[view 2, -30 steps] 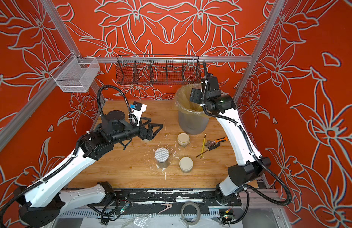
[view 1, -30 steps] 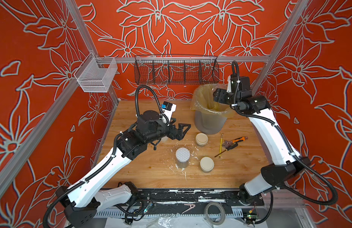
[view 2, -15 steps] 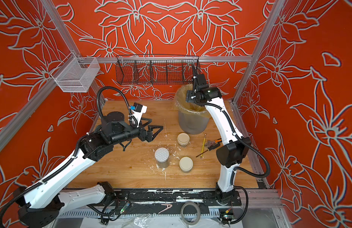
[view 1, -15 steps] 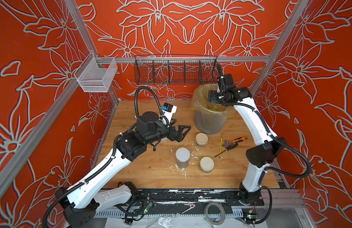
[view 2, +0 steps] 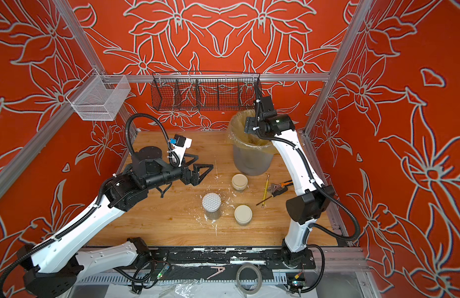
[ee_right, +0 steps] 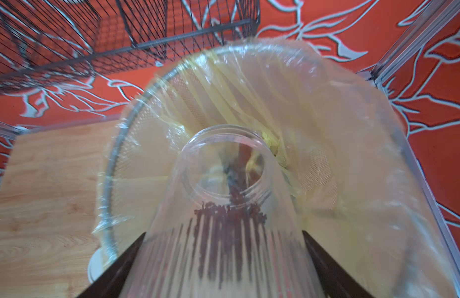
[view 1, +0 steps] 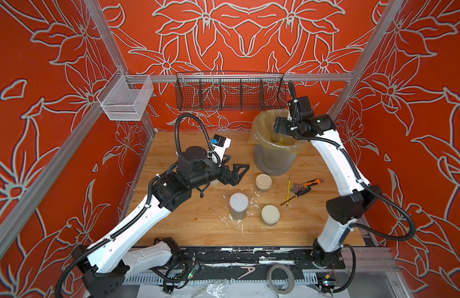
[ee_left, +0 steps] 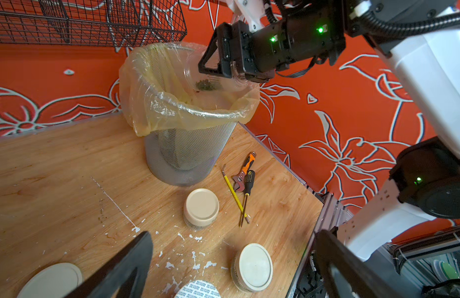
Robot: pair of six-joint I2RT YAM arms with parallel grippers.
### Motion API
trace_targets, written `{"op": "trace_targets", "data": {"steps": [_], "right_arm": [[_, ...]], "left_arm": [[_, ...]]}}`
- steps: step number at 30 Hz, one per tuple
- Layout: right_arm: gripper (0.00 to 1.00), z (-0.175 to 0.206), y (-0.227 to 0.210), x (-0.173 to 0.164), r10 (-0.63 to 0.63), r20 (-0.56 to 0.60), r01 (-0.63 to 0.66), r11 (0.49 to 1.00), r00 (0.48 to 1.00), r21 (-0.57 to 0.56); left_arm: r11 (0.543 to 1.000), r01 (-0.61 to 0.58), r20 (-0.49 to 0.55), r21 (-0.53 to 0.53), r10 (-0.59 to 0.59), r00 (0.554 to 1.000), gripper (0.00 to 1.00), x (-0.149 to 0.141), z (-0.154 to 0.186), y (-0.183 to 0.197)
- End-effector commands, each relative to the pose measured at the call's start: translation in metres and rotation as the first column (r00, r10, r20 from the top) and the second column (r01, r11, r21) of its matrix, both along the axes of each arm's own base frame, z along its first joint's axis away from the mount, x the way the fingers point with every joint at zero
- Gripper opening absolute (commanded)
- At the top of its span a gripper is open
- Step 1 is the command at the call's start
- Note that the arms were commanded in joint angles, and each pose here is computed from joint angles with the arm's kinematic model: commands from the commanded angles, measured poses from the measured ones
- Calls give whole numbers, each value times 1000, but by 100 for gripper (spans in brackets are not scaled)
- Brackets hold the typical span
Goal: Empty moldy tea leaves from jars
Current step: Pour the moldy tea leaves from the jar into the trash bin.
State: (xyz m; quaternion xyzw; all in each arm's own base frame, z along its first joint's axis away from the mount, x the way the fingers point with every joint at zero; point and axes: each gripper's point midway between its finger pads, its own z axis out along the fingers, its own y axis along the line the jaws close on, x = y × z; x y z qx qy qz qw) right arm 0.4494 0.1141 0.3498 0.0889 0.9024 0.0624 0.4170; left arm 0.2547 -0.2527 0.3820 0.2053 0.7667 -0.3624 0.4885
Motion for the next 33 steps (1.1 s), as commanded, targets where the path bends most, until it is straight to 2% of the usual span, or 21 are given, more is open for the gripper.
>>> {"op": "trace_targets", "data": {"steps": [1,3,6,11,14,17,20,22,25,26,27,30,31,33], "right_arm": [[0,39,-12,2,-51,146,50,999,988,10],[0,24,-15,4,-51,77,55,997,996,-47],[0,9,-10,6,-24,9,24,998,1000,-65],[0,13,0,9,-6,34,6,1000,999,4],[0,17,-15,11,-63,48,67,995,997,-75],[0,13,-22,13,-78,2,78,986,997,-147],[1,17,5,15,15,-9,-15,1000,1000,1],[0,16,13,18,33,1,-33,999,999,30],[0,12,-7,23,-51,2,51,985,999,-162],[0,9,-10,23,-63,-14,59,979,998,-194],[0,7,-10,23,-57,-28,51,981,998,-189],[0,2,13,22,37,-64,-40,998,997,-40],[0,2,15,23,41,-55,-43,999,998,-29],[1,6,3,24,-18,-19,14,986,1000,-164]], "left_arm": [[1000,14,27,-28,-14,1000,97,-3,9,-2],[999,16,27,-30,-15,1000,97,-3,11,-2],[999,11,27,-30,-10,1000,97,-3,10,-1],[999,8,20,-32,-8,1000,97,-3,10,-1],[1000,1,16,-28,0,1000,97,-3,10,1],[1000,-3,17,-30,4,1000,97,-2,9,1],[1000,0,17,-28,0,1000,97,0,8,-2],[1000,6,12,-26,-5,1000,97,1,8,-3],[1000,13,10,-23,-13,1000,97,-1,8,-3],[1000,12,16,-21,-12,1000,97,-1,7,-3],[1000,11,21,-20,-11,1000,97,-2,7,-2],[1000,16,53,-14,-15,998,97,-3,9,-1],[1000,23,64,-14,-22,998,97,-3,10,-2],[999,43,95,-4,-42,995,97,-3,12,-5]]}}
